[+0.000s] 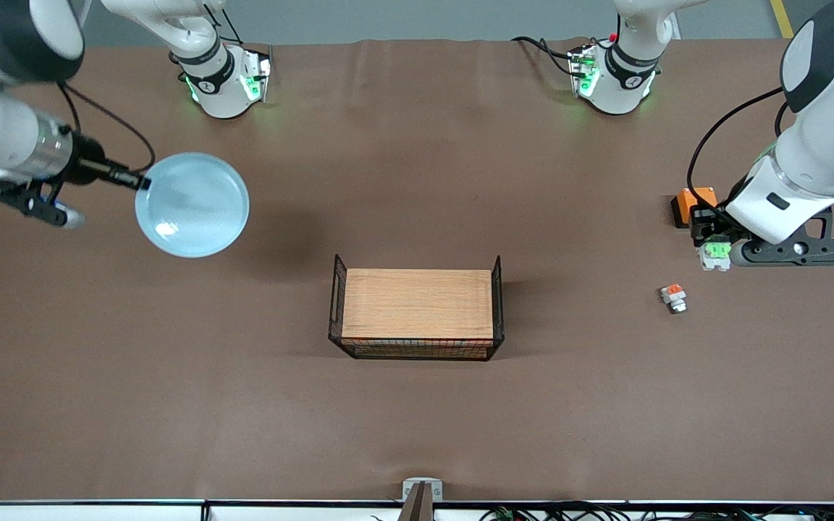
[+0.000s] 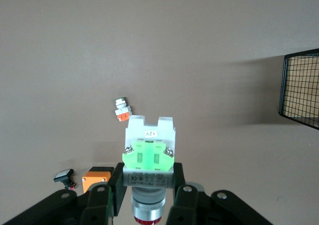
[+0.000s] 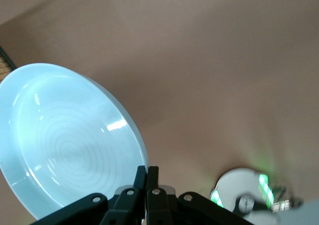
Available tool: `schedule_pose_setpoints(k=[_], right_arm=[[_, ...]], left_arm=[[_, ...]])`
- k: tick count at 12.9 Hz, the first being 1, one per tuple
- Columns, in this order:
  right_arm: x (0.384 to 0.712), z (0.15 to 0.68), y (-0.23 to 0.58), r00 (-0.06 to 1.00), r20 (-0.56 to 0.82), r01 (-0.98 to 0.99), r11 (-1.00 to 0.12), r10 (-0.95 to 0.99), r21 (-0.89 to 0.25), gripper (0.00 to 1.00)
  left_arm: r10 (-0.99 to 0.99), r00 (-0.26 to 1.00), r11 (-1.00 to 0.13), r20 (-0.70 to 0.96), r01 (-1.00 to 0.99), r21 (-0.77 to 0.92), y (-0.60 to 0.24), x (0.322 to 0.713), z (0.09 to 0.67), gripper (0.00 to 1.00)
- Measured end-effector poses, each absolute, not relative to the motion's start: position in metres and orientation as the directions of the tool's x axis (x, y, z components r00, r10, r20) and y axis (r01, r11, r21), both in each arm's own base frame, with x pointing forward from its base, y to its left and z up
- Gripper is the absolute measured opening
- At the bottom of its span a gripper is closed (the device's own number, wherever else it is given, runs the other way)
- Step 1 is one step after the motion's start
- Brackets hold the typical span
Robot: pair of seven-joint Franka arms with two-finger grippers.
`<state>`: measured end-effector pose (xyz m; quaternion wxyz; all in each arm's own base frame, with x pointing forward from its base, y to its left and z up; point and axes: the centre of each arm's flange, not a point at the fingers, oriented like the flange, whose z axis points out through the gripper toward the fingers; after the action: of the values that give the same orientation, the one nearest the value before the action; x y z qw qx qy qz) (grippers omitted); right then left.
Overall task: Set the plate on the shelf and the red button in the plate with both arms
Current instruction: 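Lift the blue plate with the right gripper and carry it toward the basket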
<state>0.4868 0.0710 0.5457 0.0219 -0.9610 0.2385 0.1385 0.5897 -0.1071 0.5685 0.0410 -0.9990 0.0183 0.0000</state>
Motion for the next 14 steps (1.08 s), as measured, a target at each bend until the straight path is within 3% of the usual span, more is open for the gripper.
schedule_pose_setpoints(k=[4, 7, 10, 14], right_arm=[[0.443, 0.613, 0.211, 0.725, -0.184, -0.662, -0.745, -0.664, 0.084, 0.03], [0.411, 0.632, 0.296, 0.585, -0.160, -0.801, -0.597, -0.795, 0.038, 0.03], [0.411, 0.623, 0.348, 0.390, -0.218, -0.918, -0.396, -0.895, -0.017, 0.03], [0.417, 0.586, 0.412, 0.220, -0.257, -0.975, -0.220, -0.941, -0.028, 0.03]], left_arm=[[-0.036, 0.999, -0.996, -0.013, -0.037, -0.084, -0.107, 0.588, 0.568, 0.41], [-0.035, 0.999, -0.996, -0.020, -0.037, -0.086, -0.107, 0.587, 0.567, 0.41], [-0.035, 0.999, -0.996, -0.022, -0.037, -0.086, -0.107, 0.587, 0.567, 0.41], [-0.035, 0.999, -0.996, -0.022, -0.037, -0.086, -0.107, 0.587, 0.567, 0.41]])
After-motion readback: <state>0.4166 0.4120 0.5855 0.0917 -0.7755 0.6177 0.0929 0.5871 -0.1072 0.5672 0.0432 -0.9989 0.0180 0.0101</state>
